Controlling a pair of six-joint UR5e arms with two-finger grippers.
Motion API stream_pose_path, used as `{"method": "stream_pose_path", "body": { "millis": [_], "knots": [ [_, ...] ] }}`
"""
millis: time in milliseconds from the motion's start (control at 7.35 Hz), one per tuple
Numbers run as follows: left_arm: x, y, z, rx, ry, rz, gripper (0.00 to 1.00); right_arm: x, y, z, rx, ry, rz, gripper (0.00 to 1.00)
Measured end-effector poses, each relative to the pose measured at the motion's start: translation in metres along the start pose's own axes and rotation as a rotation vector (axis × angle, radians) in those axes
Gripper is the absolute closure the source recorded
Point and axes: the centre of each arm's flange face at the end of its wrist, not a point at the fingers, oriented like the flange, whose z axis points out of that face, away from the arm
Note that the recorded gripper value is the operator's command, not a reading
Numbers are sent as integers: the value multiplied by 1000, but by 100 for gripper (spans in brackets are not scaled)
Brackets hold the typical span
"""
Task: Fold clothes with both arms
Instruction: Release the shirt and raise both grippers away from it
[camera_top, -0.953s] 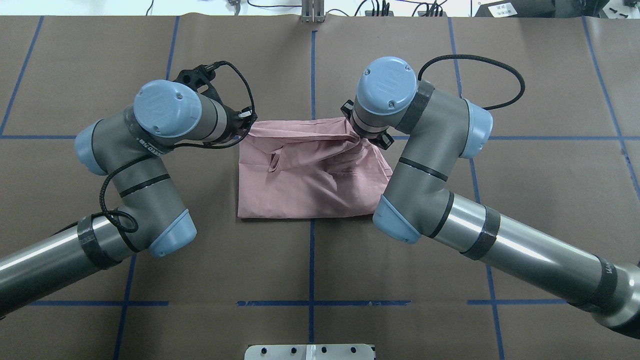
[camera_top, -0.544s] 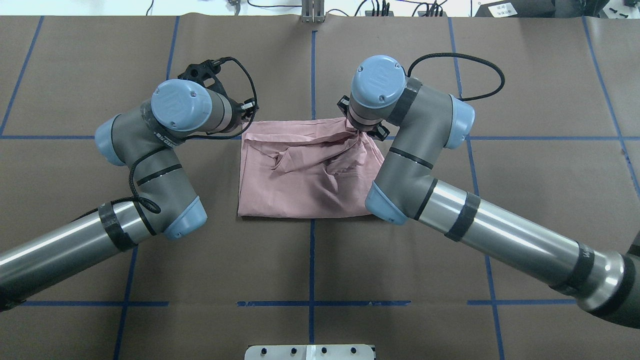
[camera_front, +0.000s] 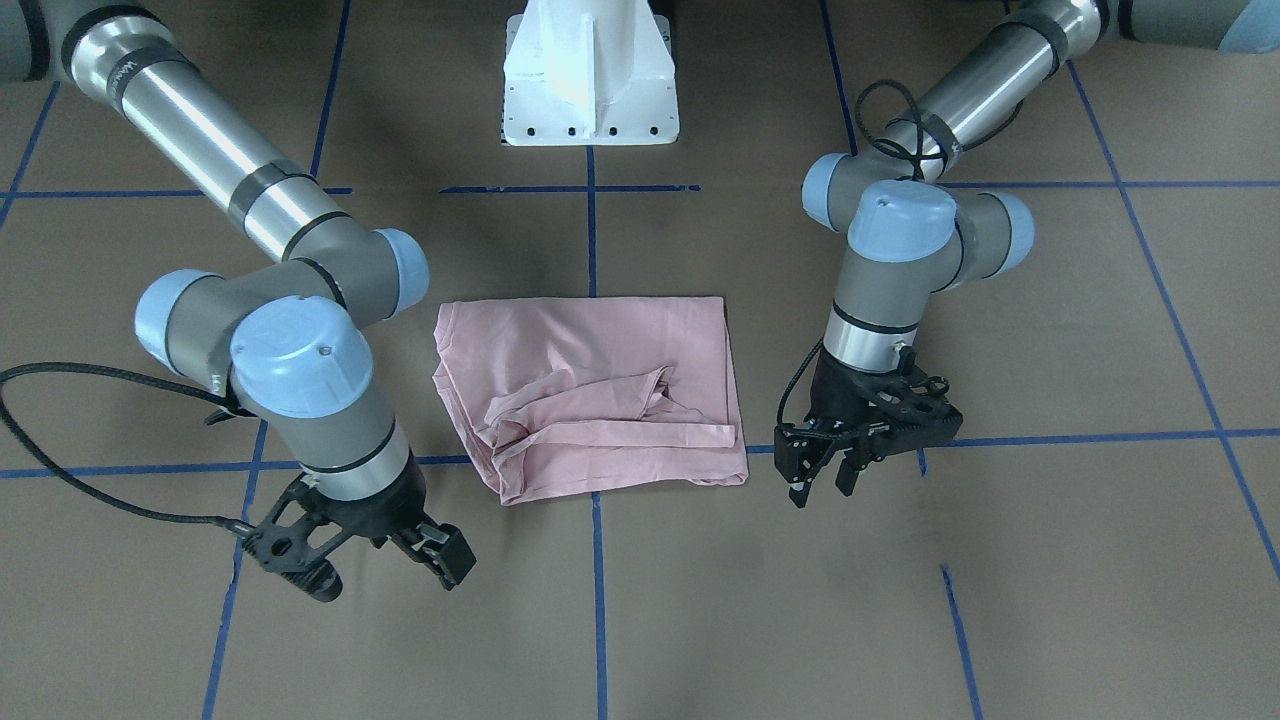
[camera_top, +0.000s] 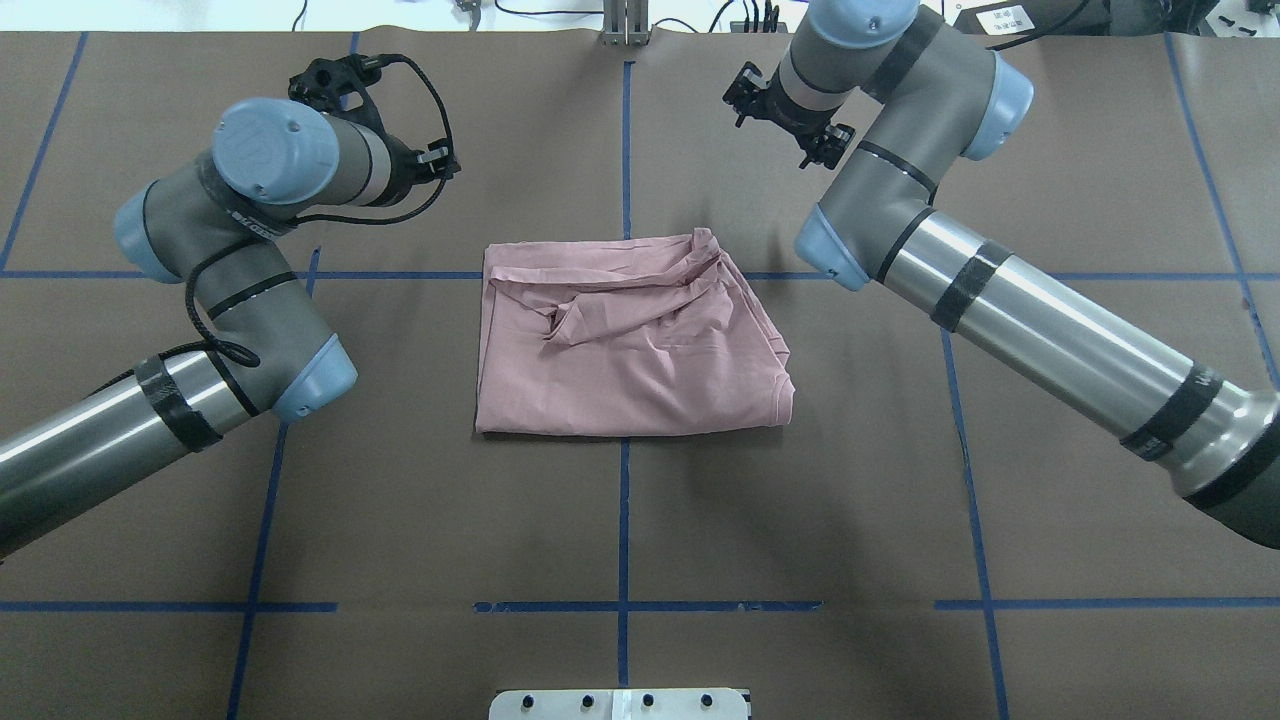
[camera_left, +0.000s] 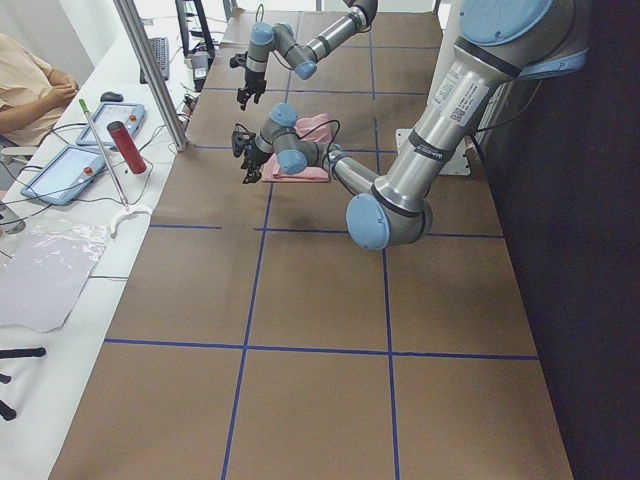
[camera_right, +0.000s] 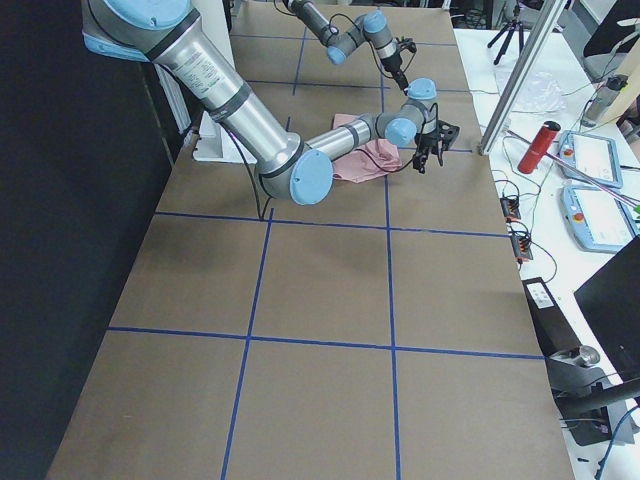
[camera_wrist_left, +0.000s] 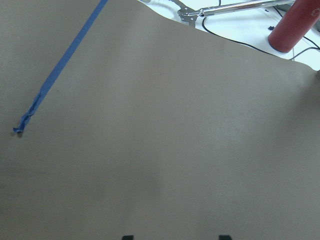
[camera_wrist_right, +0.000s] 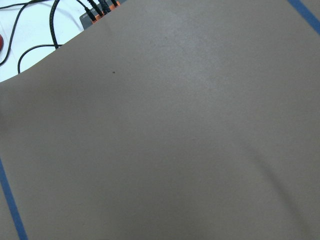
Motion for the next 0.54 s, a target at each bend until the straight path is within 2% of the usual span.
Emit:
{"method": "stream_pose_path", "body": {
  "millis": [272, 544],
  "knots": [
    [-58, -42, -39, -90, 32, 115, 35, 85, -74, -26, -49, 6, -101, 0],
    [-160, -90, -79, -168, 36, 300, 35, 198, -166, -77, -92, 12, -239, 0]
  ]
}}
